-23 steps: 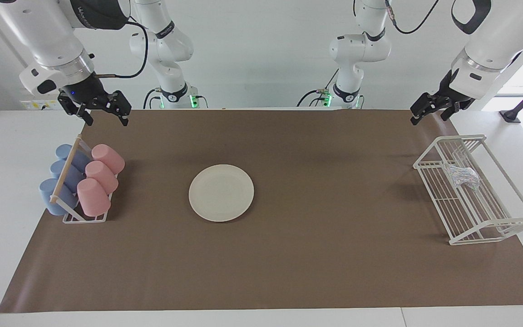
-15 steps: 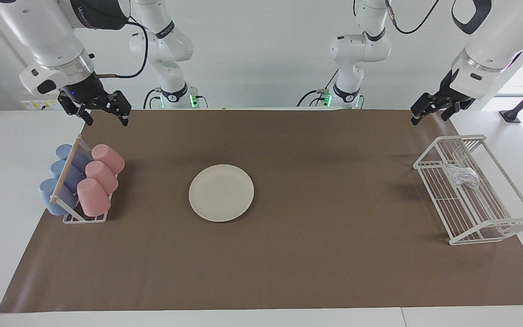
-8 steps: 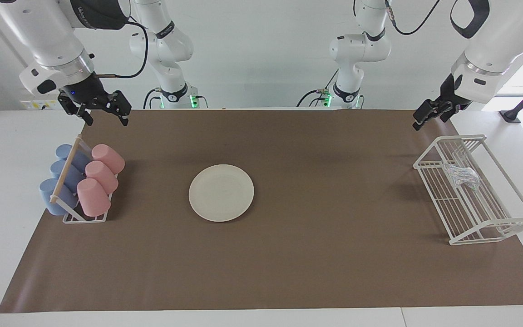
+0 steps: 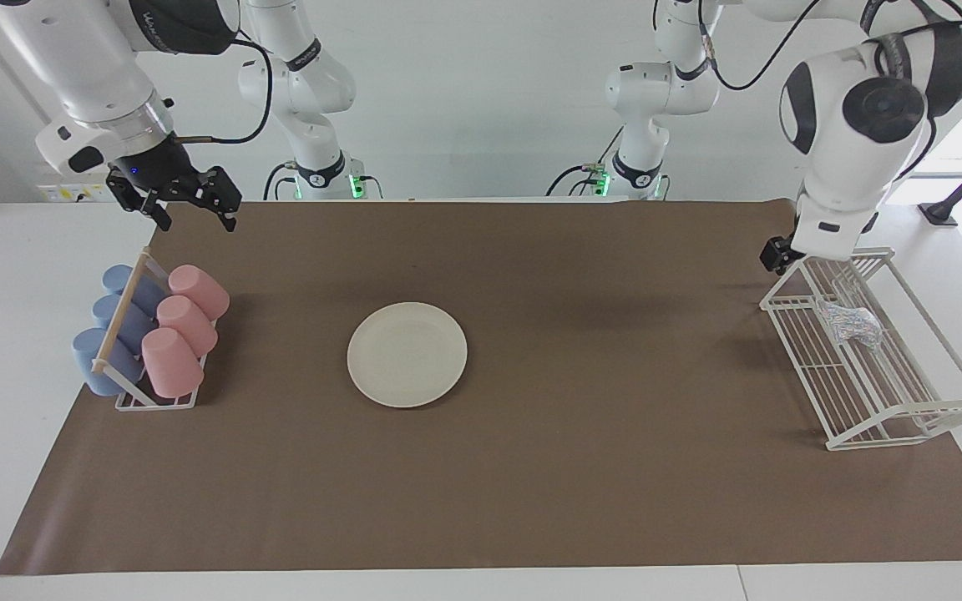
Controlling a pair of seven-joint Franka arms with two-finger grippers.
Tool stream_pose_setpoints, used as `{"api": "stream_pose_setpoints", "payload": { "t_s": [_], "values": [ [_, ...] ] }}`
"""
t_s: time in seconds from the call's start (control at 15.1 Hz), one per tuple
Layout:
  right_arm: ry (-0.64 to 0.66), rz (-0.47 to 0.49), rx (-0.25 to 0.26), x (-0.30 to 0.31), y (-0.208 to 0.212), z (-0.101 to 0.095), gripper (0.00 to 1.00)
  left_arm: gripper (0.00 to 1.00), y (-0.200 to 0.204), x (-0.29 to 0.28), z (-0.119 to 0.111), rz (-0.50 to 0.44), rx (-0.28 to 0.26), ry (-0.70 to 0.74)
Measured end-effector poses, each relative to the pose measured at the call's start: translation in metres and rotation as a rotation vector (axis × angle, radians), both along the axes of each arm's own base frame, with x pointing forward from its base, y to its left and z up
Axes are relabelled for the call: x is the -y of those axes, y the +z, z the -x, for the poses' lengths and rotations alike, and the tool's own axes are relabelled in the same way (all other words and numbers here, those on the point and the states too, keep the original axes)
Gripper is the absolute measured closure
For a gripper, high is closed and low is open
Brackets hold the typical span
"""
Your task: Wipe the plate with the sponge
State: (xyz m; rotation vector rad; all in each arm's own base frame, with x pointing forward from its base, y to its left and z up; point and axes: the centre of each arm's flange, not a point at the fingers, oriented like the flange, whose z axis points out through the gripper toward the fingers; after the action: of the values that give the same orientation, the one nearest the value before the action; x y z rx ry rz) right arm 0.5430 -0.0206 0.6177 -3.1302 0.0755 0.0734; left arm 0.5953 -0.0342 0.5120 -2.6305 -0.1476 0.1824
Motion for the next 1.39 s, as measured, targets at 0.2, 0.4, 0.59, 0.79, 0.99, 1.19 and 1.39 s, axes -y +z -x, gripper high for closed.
{"api": "stream_pose_setpoints", "payload": {
  "t_s": [0.2,0.4,0.59,0.79,0.99,1.19,1.39],
  "values": [
    [-0.025,0.001,0.000,0.000,0.000,0.000,0.00,0.00,-0.046,-0.001,-0.022,-0.180,-0.045,-0.070],
    [-0.056,0.003,0.000,-0.001,0.001,0.000,0.00,0.00,-0.080,-0.005,-0.043,-0.329,-0.078,-0.134],
    [-0.063,0.003,-0.010,-0.001,0.001,0.002,0.00,0.00,-0.102,-0.006,-0.060,-0.391,-0.091,-0.164],
    [-0.099,0.005,-0.011,-0.002,0.002,0.002,0.00,0.00,-0.110,-0.005,-0.065,-0.396,-0.086,-0.180],
    [-0.115,0.006,-0.021,-0.004,0.001,0.003,0.00,0.00,-0.110,-0.003,-0.066,-0.392,-0.089,-0.195],
    [-0.116,0.007,-0.036,-0.005,0.000,0.005,0.00,0.10,-0.110,-0.003,-0.066,-0.393,-0.093,-0.202],
    [-0.124,0.008,-0.036,-0.005,0.000,0.005,0.00,0.45,-0.110,-0.005,-0.066,-0.398,-0.100,-0.206]
  ]
}}
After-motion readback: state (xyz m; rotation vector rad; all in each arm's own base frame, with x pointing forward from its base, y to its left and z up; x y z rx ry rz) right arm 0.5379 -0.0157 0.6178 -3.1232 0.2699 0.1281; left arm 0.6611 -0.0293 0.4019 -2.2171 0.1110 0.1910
